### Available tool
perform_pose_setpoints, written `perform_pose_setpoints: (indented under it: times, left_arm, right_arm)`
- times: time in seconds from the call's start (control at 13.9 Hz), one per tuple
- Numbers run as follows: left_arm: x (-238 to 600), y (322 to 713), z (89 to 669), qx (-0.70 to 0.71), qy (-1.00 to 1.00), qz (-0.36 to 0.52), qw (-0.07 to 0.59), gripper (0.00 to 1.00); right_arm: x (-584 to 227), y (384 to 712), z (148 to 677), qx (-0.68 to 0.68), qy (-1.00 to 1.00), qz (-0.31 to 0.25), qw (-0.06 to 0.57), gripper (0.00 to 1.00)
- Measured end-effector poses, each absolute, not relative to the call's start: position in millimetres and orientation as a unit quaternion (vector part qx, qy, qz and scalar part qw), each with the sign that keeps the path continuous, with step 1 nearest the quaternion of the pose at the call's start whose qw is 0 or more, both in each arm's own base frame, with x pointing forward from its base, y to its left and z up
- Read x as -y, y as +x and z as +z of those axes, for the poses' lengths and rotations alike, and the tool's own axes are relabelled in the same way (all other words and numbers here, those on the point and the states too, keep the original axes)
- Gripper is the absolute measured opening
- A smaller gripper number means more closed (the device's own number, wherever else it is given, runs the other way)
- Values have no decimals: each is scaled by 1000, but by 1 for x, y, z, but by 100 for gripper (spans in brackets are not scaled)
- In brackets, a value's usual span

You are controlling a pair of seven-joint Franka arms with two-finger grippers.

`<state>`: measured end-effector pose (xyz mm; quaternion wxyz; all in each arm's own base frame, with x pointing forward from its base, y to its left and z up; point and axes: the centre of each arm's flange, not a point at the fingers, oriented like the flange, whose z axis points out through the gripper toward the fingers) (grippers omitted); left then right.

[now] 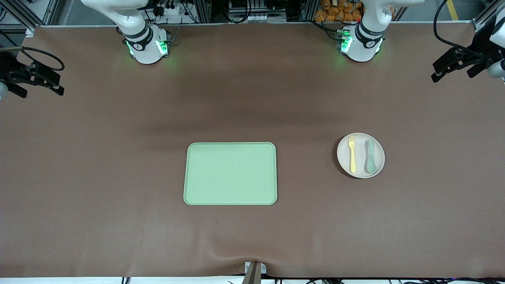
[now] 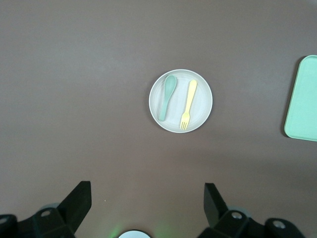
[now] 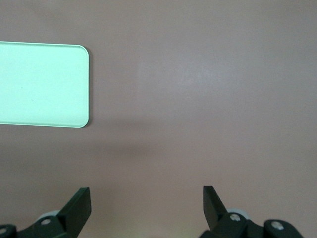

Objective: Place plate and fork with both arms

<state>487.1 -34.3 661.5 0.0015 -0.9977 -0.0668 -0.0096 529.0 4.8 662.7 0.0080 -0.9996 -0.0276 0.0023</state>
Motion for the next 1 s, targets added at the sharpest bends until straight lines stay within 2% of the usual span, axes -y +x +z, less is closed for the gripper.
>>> perform_pose_setpoints:
  times: [0.5,0.72,1.0]
  left_arm:
    - [31,490,650,71,-997,11,5,100]
    - [30,511,611,73,-996,44,11,100]
    - [31,532,523,74,-996,43,12,100]
  right_arm:
    - [-5,529,663,27,-1000,2,8,100]
    - [-4,529,663,27,-1000,3,8,100]
    - [-4,529,663,27,-1000,3,8,100]
